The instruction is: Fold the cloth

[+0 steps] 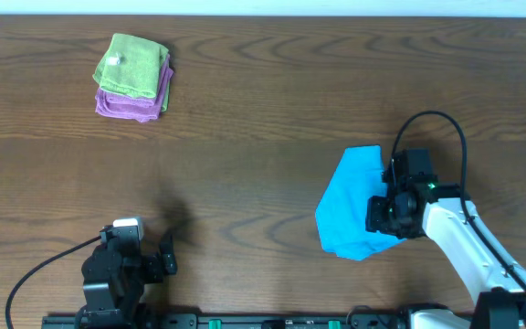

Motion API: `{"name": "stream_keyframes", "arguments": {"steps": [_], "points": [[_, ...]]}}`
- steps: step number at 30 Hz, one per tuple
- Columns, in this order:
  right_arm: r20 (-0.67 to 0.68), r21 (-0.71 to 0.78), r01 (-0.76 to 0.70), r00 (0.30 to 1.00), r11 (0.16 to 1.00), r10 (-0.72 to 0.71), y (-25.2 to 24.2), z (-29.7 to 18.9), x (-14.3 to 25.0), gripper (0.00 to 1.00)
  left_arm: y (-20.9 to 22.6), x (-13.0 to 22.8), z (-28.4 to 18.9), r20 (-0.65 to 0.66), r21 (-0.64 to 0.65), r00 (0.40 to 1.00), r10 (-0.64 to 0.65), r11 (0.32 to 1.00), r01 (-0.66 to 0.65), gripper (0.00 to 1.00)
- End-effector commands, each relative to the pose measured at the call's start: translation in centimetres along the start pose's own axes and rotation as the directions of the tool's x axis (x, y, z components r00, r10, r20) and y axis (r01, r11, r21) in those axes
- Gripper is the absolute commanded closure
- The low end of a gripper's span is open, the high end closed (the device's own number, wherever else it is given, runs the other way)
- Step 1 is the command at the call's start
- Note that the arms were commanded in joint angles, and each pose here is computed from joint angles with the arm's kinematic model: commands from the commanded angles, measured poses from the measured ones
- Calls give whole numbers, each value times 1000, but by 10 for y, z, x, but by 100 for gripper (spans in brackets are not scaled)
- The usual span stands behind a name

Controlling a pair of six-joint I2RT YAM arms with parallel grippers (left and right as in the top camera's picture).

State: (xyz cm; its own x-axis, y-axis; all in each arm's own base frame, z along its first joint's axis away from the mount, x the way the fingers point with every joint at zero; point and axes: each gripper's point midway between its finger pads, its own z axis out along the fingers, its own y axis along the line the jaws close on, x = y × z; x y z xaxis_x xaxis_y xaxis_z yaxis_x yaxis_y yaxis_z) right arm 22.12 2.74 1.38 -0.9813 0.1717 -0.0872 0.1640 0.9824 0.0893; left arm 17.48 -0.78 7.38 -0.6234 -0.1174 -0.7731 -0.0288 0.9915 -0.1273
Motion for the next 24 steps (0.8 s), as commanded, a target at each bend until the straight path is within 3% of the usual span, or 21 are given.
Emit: {"name": "stream_keyframes", "arguments": {"steps": [1,5,7,8,16,24], "points": [[6,8,-20,1000,1000,20,-3,2,-1,57,3,17,1,-63,-12,998,22,1000,-22,5],[8,3,-21,1000,1000,20,-2,2,-2,78,3,17,1,-63,-12,998,22,1000,-22,5],[7,-17,-19,1000,1000,19,1,2,-2,96,3,17,1,-62,-12,998,22,1000,-22,5],[6,-36,-18,1000,999,19,5,2,-2,99,3,17,1,-63,-12,998,22,1000,-22,5],[141,-294,77,989,953,-36,64,-36,-35,99,3,17,1,-63,-12,998,22,1000,-22,5],[266,-418,200,960,886,-91,120,-63,-54,99,3,17,1,-63,-12,998,22,1000,-22,5]]}}
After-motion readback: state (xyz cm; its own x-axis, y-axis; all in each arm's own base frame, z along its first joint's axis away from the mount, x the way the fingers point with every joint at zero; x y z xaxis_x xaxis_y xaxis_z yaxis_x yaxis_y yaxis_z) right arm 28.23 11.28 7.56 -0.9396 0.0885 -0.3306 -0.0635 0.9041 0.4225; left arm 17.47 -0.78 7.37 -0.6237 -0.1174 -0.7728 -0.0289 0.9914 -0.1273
